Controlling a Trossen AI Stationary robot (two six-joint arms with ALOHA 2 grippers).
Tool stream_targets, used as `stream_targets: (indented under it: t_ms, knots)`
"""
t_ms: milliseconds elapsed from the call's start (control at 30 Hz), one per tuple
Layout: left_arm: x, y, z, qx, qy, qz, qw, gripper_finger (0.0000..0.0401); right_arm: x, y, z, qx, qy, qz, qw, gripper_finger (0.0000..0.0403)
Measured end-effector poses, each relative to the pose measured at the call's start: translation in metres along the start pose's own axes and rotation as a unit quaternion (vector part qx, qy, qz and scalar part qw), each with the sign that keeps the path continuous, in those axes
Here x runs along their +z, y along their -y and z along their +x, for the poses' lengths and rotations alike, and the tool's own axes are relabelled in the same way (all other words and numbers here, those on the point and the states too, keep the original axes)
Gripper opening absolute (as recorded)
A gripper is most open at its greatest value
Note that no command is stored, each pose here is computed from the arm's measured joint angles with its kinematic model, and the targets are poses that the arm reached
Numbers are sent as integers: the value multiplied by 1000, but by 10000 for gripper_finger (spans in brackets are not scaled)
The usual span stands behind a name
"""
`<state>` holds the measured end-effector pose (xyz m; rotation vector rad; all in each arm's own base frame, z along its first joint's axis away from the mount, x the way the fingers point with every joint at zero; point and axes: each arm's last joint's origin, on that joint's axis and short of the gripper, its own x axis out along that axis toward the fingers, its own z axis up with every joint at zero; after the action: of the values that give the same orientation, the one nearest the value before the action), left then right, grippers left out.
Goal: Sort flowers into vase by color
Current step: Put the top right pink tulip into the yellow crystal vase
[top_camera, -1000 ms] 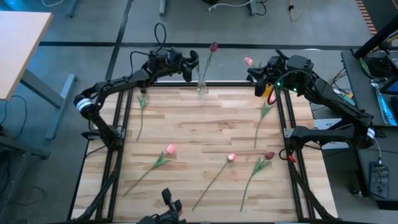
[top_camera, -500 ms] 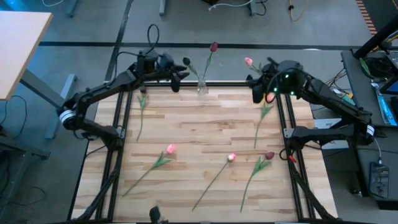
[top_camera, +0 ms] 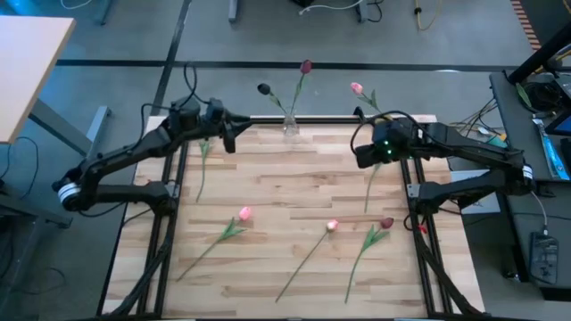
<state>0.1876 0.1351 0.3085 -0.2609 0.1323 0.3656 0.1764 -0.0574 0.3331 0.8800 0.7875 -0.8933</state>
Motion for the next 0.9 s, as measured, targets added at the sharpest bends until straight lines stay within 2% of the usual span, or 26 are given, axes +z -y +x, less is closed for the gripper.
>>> stream_targets:
  t_ms: [133, 300, 467, 567, 700, 833, 900]
  knots:
    - [-7, 2, -9, -15, 0, -10, 1000, 84, 0, 6, 6, -51, -12, 41, 998, 21]
    - [-13, 4, -13, -36, -6, -13, 999, 79, 9, 16, 29, -122, -45, 101, 986, 80]
    - [-15, 3, -12, -34, -9, -13, 999, 79, 19, 38, 71, -177, -125, 158, 963, 151]
    - [-15, 3, -13, -32, -9, -13, 999, 79, 22, 56, 94, -216, -152, 188, 946, 180]
    - [-14, 4, -14, -29, -6, -10, 999, 79, 27, 80, 121, -234, -151, 230, 932, 193]
    - [-14, 2, -14, -1, -1, -10, 1000, 79, 32, 104, 142, -253, -146, 263, 920, 187]
    - [-13, 2, -14, 7, 2, -12, 1000, 79, 36, 113, 151, -253, -143, 267, 919, 181]
